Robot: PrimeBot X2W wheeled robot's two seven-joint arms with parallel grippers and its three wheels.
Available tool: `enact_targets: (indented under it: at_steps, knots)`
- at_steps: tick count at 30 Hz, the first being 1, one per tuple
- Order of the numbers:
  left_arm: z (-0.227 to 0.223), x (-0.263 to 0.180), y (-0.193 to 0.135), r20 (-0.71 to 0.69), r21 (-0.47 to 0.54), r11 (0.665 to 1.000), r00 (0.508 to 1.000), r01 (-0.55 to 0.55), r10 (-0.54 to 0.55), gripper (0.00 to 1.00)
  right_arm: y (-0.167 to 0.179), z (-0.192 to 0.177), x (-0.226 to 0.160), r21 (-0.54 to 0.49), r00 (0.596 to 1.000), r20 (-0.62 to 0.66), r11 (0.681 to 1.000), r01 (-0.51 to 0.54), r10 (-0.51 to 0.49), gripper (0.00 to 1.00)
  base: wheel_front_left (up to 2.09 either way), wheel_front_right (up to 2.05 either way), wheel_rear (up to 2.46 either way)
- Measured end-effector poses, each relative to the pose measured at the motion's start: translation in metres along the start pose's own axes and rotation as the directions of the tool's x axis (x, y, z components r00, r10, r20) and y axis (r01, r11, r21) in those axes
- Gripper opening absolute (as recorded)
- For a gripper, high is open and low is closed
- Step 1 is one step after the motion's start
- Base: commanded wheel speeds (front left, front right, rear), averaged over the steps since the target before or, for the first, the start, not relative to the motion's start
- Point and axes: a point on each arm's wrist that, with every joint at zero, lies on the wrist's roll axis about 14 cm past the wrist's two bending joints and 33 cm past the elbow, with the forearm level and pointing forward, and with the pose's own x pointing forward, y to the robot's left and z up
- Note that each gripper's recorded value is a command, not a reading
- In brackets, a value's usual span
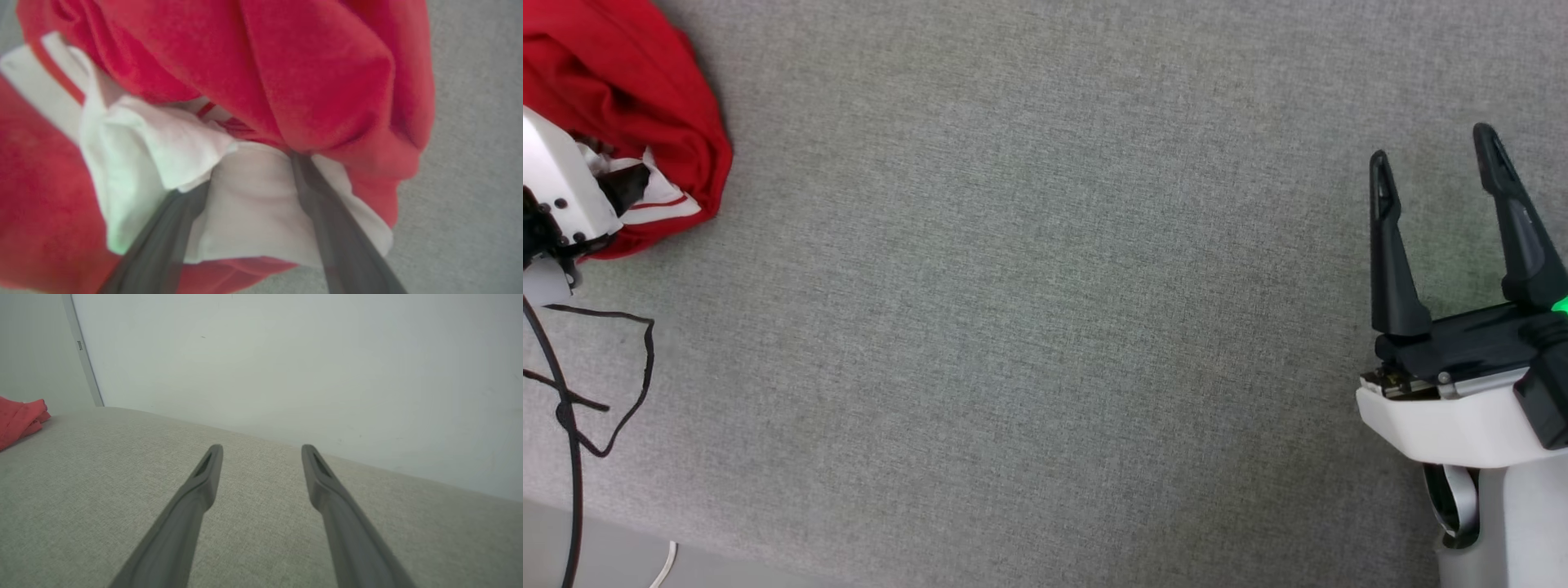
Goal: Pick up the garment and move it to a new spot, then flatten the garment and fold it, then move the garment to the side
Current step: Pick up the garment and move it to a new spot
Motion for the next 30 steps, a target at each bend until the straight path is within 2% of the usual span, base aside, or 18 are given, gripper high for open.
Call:
enact_targets:
  at_steps: [5, 6, 7, 15, 21, 25, 30]
  knots:
    - [-0.004, 0.007, -0.004, -0.025, 0.013, 1.0, 1.0, 0.003, -0.002, 1.0, -0.002, -0.001, -0.001, -0.002, 1.0, -0.003, 1.0, 0.004, -0.004, 1.0, 0.0, 0.0, 0.0]
    - [-0.004, 0.006, -0.004, -0.022, 0.026, 1.0, 1.0, -0.002, 0.003, 0.37, -0.002, 0.001, 0.0, -0.002, 1.0, 0.002, 1.0, 0.005, -0.005, 1.0, 0.0, 0.0, 0.0]
    - [-0.003, 0.005, -0.004, -0.012, 0.04, 0.999, 1.0, -0.006, 0.006, 0.0, -0.002, 0.003, 0.0, -0.003, 1.0, 0.005, 1.0, 0.005, -0.005, 1.0, 0.0, 0.0, 0.0]
    - [0.024, -0.026, -0.004, 0.15, 0.112, 0.994, 0.989, -0.011, -0.006, 0.0, 0.001, 0.033, -0.001, 0.02, 0.998, 0.06, 1.0, 0.005, -0.006, 1.0, 0.0, 0.0, 0.0]
    - [0.07, -0.079, -0.018, 0.345, 0.23, 0.973, 0.936, -0.017, -0.065, 0.0, 0.003, 0.059, -0.009, 0.03, 0.995, 0.095, 1.0, 0.007, -0.01, 1.0, 0.0, 0.0, 0.0]
    - [0.094, -0.113, -0.041, 0.443, 0.326, 0.945, 0.886, -0.016, -0.138, 0.0, 0.002, 0.075, -0.017, 0.032, 0.993, 0.115, 0.999, 0.014, -0.018, 1.0, 0.0, 0.0, 0.0]
    - [0.114, -0.15, -0.078, 0.522, 0.454, 0.891, 0.818, -0.028, -0.241, 0.0, -0.003, 0.093, -0.026, 0.029, 0.989, 0.142, 0.999, 0.036, -0.04, 1.0, 0.0, 0.0, 0.0]
